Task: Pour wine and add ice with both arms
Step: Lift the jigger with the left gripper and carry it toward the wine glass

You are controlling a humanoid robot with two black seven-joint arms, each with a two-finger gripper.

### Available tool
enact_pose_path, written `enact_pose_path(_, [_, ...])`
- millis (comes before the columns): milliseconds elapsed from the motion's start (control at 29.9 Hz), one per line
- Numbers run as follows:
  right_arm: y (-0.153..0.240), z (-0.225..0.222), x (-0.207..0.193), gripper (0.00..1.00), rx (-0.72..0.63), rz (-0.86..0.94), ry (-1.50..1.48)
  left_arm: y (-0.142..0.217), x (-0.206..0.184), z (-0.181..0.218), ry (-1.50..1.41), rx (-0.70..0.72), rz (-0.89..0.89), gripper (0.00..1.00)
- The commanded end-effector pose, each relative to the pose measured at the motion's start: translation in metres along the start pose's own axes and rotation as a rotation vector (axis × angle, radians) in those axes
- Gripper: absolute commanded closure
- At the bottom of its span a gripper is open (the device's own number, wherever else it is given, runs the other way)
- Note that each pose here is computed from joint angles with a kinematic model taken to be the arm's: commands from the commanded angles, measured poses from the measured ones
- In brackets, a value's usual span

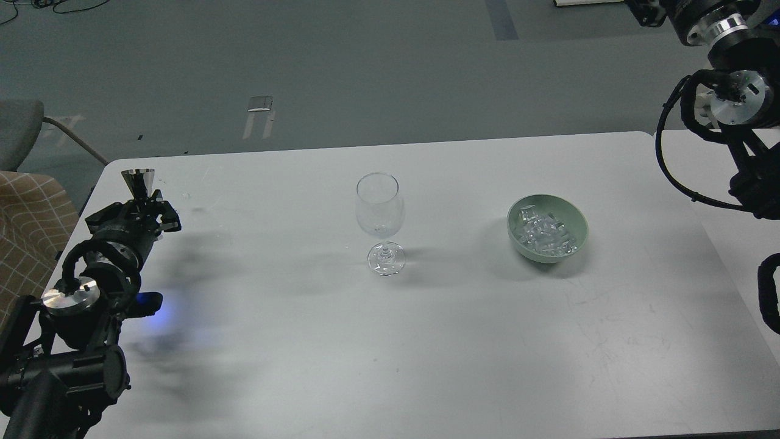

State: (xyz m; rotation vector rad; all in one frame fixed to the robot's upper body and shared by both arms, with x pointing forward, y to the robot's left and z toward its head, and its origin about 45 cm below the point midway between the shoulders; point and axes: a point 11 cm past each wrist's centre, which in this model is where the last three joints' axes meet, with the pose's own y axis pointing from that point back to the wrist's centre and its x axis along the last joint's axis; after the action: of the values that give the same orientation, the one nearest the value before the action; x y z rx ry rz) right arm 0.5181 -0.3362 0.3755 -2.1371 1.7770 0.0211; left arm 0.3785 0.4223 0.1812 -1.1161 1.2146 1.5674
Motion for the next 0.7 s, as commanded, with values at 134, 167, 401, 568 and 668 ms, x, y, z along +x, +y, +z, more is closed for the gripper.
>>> enact_pose_path(134, [-0.001,-0.002,0.0,0.0,0.004,-0.002,0.0,0.008,-0.046,0.003,0.018,-0.004,-0.132,0.89])
enact_pose_path(167, [0.0,-0.002,0.001,0.0,0.002,0.0,0.003,0.009,-0.049,0.002,0.02,0.001,-0.142,0.89])
enact_pose_path(401, [0.001,-0.003,0.003,0.0,0.003,0.003,0.007,0.025,-0.08,-0.017,0.017,0.051,-0.198,0.92])
enact_pose_path(568, [0.001,-0.004,0.005,0.0,0.005,0.005,0.009,0.041,-0.09,-0.038,-0.003,0.149,-0.225,0.93])
enact_pose_path(668, [0.001,-0.004,0.005,0.0,0.005,0.003,0.008,0.047,-0.096,-0.052,-0.013,0.197,-0.224,0.93])
